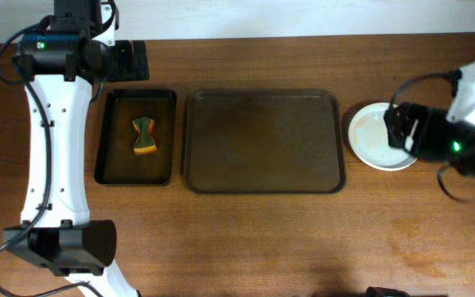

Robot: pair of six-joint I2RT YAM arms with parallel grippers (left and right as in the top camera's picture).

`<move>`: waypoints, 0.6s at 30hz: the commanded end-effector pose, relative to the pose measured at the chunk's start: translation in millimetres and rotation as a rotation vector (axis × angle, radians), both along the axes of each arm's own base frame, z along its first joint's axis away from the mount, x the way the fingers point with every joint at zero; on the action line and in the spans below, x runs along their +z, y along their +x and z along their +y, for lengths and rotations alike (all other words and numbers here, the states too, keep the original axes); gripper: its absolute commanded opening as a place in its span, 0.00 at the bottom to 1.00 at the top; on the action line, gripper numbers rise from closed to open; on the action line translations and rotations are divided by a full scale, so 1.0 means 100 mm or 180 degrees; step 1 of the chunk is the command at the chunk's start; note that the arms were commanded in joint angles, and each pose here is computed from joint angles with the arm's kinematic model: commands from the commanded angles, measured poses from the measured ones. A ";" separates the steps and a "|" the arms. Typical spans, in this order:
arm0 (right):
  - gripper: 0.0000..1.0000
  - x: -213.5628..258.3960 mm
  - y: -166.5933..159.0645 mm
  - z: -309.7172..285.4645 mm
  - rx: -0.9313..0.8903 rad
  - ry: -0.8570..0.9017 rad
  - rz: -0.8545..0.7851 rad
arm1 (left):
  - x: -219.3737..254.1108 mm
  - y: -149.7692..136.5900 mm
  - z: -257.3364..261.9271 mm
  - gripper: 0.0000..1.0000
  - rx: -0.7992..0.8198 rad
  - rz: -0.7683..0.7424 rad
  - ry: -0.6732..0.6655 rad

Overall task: Clean dirty plates on tray and stack at the side
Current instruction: 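Lift the last plate with the right gripper and stack it on the pile, then place the sponge back in the black tray with the left gripper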

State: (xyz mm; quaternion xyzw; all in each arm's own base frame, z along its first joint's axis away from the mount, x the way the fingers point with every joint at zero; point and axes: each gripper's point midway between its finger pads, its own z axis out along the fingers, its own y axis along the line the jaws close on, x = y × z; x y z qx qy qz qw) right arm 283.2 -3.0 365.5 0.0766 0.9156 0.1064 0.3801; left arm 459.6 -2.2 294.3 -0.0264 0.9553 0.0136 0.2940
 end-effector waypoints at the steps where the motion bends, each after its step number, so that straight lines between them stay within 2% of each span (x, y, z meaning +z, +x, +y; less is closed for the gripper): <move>1: 0.98 0.20 -0.38 0.09 0.0039 -0.0026 -0.0184 | -0.05 0.01 -0.02 1.00 -0.0010 0.0044 -0.0031; 2: 0.98 0.22 -0.44 0.09 0.0031 -0.0038 -0.0204 | -0.05 0.01 -0.02 1.00 -0.0010 0.0045 -0.0031; 3: 0.98 0.11 -0.61 0.11 0.0028 -0.0018 -0.0002 | -0.05 0.01 -0.02 1.00 -0.0010 0.0045 -0.0031; 4: 0.98 0.08 -0.63 0.03 -0.0077 -0.0130 0.0035 | -0.05 0.01 -0.02 1.00 -0.0010 0.0045 -0.0031; 8: 0.98 0.09 -0.62 0.02 0.0148 -0.0392 -0.0025 | -0.05 0.01 -0.02 1.00 -0.0010 0.0044 -0.0031; 12: 0.98 0.23 -0.43 0.16 0.0410 -0.0742 -0.1206 | -0.05 0.01 -0.02 1.00 -0.0011 0.0045 -0.0032; 16: 0.98 -0.57 -0.36 0.24 0.0417 -0.0845 -0.2329 | -0.05 0.01 -0.02 1.00 -0.0010 0.0044 -0.0031; 18: 0.98 -0.95 -0.40 0.26 0.0381 -0.0884 -0.2624 | -0.05 0.01 -0.02 1.00 -0.0011 0.0045 -0.0032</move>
